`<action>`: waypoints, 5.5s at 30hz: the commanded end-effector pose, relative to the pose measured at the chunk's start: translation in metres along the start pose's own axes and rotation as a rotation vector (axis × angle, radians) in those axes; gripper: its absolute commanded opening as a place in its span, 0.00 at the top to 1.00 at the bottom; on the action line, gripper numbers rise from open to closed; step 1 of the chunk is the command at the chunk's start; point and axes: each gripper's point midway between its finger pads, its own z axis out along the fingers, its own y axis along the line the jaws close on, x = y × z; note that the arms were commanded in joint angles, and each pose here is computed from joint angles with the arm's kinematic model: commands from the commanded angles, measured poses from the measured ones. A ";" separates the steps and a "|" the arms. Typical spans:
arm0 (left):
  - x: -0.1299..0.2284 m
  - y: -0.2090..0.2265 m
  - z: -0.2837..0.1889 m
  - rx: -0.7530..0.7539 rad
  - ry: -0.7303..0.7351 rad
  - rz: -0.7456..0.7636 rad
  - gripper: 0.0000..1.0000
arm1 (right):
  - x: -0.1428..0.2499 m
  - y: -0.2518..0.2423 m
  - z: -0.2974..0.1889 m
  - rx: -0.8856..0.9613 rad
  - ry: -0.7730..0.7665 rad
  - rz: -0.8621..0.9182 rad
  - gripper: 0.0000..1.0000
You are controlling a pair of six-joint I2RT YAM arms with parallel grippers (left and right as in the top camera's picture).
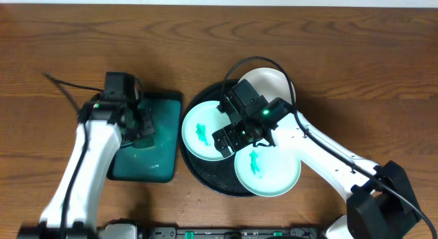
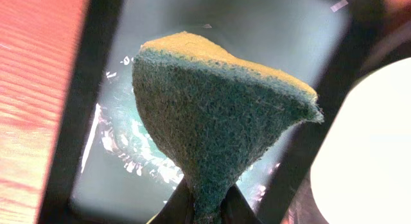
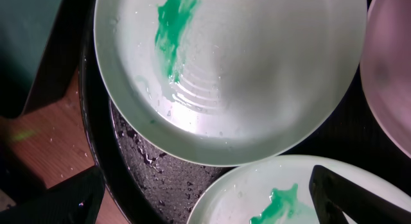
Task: Clean dirty plates on tray and stack at the side
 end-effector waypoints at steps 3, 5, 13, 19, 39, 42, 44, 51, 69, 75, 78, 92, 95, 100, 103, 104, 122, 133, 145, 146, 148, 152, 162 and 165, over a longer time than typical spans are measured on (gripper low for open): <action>-0.008 -0.002 -0.038 0.035 -0.140 0.019 0.93 | -0.003 -0.001 0.001 -0.006 -0.011 0.015 0.01; -0.013 -0.001 -0.048 0.033 -0.189 0.018 0.93 | -0.004 -0.001 0.001 -0.006 -0.014 0.014 0.01; -0.038 -0.005 -0.061 0.050 -0.319 0.023 0.93 | -0.004 -0.001 0.001 -0.006 -0.015 0.013 0.01; -0.044 -0.004 -0.062 0.038 -0.343 0.023 0.93 | -0.004 -0.001 0.001 -0.006 -0.016 0.009 0.01; -0.013 0.008 -0.003 -0.051 -0.063 -0.019 0.93 | -0.004 -0.076 0.048 0.207 0.010 0.502 0.38; -0.013 0.008 -0.002 -0.052 -0.061 -0.018 0.93 | -0.006 -0.079 0.049 0.206 0.003 0.506 0.39; -0.014 0.008 -0.002 -0.051 -0.065 -0.019 0.93 | -0.009 -0.079 0.049 0.203 -0.007 0.504 0.44; -0.014 0.008 -0.002 -0.051 -0.065 -0.019 0.93 | -0.013 -0.080 0.066 0.186 -0.012 0.534 0.71; -0.008 0.014 0.038 -0.105 0.032 -0.016 0.93 | -0.004 -0.086 0.086 0.200 0.034 0.564 0.99; 0.008 0.020 0.079 -0.150 0.164 -0.013 0.93 | -0.002 -0.085 0.086 0.203 0.041 0.562 0.99; 0.020 0.025 0.101 -0.175 0.239 -0.011 0.93 | -0.001 -0.085 0.086 0.205 0.045 0.563 0.99; 0.001 0.012 0.050 -0.103 0.109 -0.028 0.93 | 0.002 -0.085 0.086 0.208 0.056 0.560 0.99; -0.006 0.009 0.020 -0.071 0.020 -0.027 0.93 | 0.002 -0.085 0.086 0.208 0.055 0.557 0.99; -0.021 -0.001 -0.032 -0.004 -0.174 0.007 0.93 | 0.002 -0.085 0.086 0.207 0.055 0.548 0.99; -0.030 -0.008 -0.058 0.035 -0.284 0.036 0.93 | 0.002 -0.085 0.086 0.207 0.056 0.545 0.99; -0.032 -0.009 -0.064 0.043 -0.314 0.042 0.93 | 0.002 -0.085 0.086 0.208 0.056 0.545 0.99; -0.034 -0.012 -0.075 0.057 -0.358 0.065 0.93 | 0.002 -0.085 0.086 0.208 0.056 0.545 0.99; 0.016 -0.017 0.025 0.038 0.126 0.015 0.93 | 0.002 -0.085 0.086 0.208 0.057 0.538 0.99; 0.020 -0.082 0.009 0.394 0.227 0.027 0.93 | 0.002 -0.086 0.086 0.214 0.054 0.538 0.99; 0.020 -0.088 0.008 0.403 0.227 0.034 0.93 | 0.001 -0.086 0.086 0.214 0.053 0.537 0.99; 0.023 -0.098 0.009 0.410 0.229 0.059 0.93 | 0.001 -0.086 0.086 0.214 0.053 0.537 0.99; 0.030 -0.126 0.017 0.430 0.235 0.101 0.93 | 0.001 -0.086 0.086 0.213 0.050 0.537 0.99; 0.031 -0.125 0.084 0.201 0.269 0.022 0.92 | 0.002 -0.086 0.086 0.215 0.058 0.539 0.99; 0.028 -0.125 0.099 0.167 0.287 0.016 0.93 | 0.002 -0.086 0.086 0.215 0.058 0.539 0.99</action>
